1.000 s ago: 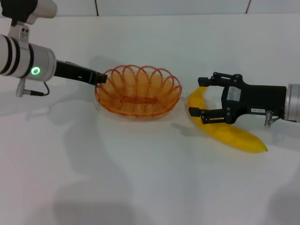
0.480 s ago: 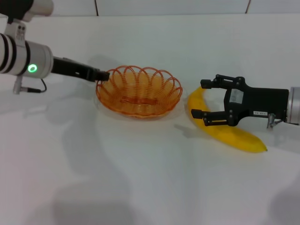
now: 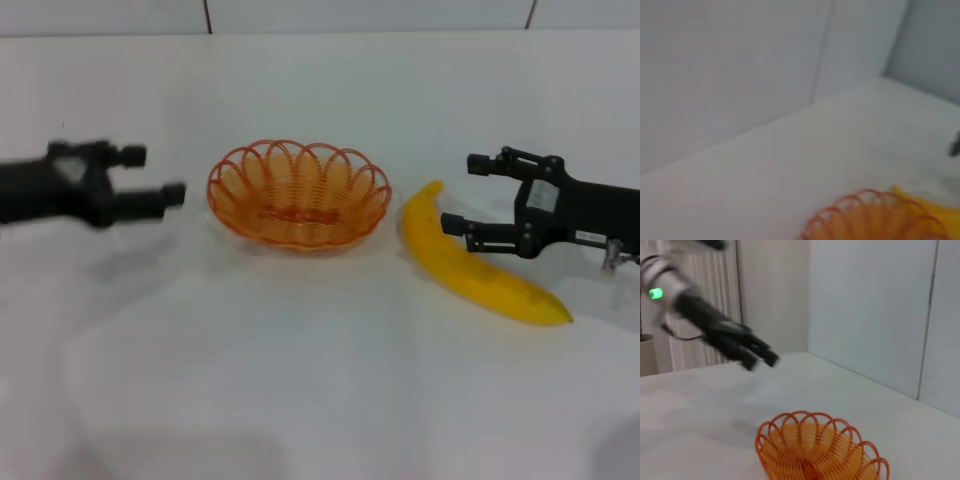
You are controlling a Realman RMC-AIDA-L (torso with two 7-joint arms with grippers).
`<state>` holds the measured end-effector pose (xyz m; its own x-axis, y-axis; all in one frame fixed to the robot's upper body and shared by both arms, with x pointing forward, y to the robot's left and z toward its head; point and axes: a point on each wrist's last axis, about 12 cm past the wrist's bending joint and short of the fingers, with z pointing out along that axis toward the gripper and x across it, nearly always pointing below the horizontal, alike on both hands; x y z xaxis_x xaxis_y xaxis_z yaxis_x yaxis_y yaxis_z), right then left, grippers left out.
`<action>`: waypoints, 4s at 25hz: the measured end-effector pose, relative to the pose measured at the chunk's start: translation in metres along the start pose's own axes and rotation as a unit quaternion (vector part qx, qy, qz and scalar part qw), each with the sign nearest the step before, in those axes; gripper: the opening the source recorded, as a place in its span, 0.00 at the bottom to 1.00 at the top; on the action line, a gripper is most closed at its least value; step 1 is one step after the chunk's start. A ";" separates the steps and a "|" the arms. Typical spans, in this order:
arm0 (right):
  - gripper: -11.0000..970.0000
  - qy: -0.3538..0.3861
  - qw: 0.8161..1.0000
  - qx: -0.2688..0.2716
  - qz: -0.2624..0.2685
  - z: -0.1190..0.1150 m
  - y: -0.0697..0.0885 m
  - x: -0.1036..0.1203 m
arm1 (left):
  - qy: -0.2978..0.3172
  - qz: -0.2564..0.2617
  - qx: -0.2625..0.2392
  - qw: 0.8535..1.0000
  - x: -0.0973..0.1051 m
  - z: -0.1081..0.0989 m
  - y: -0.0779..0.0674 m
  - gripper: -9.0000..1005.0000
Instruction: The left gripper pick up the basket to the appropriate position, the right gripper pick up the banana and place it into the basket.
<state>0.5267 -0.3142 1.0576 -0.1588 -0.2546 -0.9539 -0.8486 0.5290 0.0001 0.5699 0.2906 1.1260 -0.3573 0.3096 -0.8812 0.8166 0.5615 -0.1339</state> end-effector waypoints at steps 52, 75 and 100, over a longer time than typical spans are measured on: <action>0.56 0.187 0.974 -0.017 0.125 0.034 -0.012 -0.003 | -0.056 0.067 0.000 0.996 0.094 -0.010 -0.031 0.90; 0.53 0.010 0.996 -0.080 -0.046 0.103 0.003 -0.062 | -0.077 0.048 0.019 0.996 0.085 0.008 -0.032 0.90; 0.83 -0.012 0.999 -0.045 -0.012 0.049 -0.002 -0.059 | -0.078 0.041 0.016 0.996 0.087 0.005 -0.031 0.90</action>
<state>0.5622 -0.2607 1.0990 -0.1255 -0.2460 -0.9611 -0.8943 0.4475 0.0022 0.5157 0.2961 1.0510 -0.2164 0.2280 -0.9493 0.8550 0.5136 -0.0715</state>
